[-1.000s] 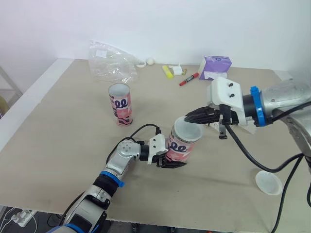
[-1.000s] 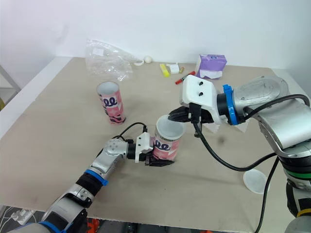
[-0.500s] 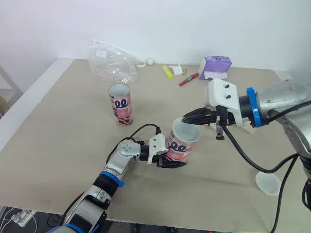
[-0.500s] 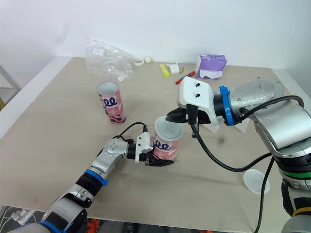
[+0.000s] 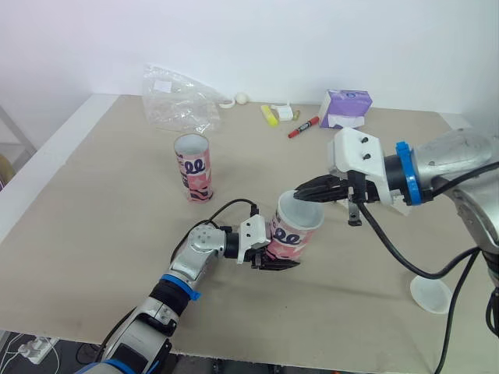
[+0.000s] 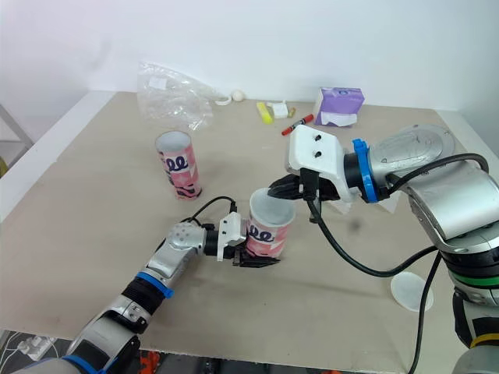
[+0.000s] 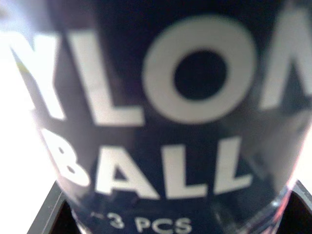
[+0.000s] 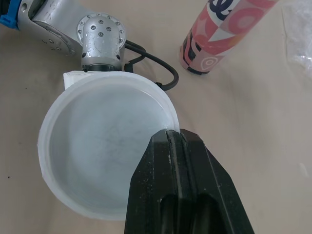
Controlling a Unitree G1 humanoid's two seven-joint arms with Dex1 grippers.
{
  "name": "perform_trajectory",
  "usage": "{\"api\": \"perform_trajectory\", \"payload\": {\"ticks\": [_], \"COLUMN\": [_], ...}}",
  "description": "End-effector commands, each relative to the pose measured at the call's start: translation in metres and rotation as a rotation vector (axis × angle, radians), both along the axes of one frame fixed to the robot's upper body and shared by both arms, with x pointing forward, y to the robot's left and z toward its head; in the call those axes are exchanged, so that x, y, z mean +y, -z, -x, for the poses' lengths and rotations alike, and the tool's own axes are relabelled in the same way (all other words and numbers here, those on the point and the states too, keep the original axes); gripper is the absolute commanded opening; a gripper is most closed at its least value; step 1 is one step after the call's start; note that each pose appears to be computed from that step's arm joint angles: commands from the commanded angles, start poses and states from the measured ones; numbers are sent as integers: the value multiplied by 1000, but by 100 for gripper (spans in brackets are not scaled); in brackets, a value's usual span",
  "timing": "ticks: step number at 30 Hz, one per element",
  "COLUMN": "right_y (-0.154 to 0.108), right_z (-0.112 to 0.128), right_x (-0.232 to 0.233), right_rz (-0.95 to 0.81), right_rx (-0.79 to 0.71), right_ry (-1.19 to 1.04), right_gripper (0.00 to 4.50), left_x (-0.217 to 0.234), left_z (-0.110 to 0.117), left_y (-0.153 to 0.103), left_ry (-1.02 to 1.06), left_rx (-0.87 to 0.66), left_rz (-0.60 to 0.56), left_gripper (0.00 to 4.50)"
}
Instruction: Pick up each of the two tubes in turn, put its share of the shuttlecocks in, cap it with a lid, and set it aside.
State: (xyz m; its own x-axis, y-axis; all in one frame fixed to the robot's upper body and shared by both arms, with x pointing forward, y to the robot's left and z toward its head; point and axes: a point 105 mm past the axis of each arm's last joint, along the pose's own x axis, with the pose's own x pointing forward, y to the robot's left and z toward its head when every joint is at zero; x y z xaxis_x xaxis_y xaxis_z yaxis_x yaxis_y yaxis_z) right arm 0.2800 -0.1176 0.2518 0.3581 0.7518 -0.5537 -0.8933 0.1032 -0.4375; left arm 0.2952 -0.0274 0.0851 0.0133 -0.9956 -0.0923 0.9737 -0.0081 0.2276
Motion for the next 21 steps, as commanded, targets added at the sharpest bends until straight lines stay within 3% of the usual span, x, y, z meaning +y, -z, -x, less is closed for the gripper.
{"api": "perform_trajectory", "payload": {"ticks": [1,4,10,13,16,19,21], "right_y": [-9,-19,-50,-55,-36,-16,-6], "right_z": [3,0,1,14,19,20,16], "right_x": [-2,-5,-17,-9,-5,0,-1], "right_rz": [-13,-40,-181,-279,-247,-229,-211], "right_rx": [-26,-72,-62,20,74,129,147], "right_ry": [1,20,72,46,53,70,98], "right_gripper": [106,238,238,238,150,5,5], "left_x": [3,4,5,5,5,3,3], "left_z": [3,3,3,3,3,3,2], "left_y": [23,23,23,23,23,22,22], "left_ry": [-14,-15,-17,-16,-14,-10,-8], "left_rx": [85,87,88,87,86,84,84], "left_rz": [-60,-61,-64,-65,-65,-65,-64], "left_gripper": [286,286,286,286,286,286,286]}}
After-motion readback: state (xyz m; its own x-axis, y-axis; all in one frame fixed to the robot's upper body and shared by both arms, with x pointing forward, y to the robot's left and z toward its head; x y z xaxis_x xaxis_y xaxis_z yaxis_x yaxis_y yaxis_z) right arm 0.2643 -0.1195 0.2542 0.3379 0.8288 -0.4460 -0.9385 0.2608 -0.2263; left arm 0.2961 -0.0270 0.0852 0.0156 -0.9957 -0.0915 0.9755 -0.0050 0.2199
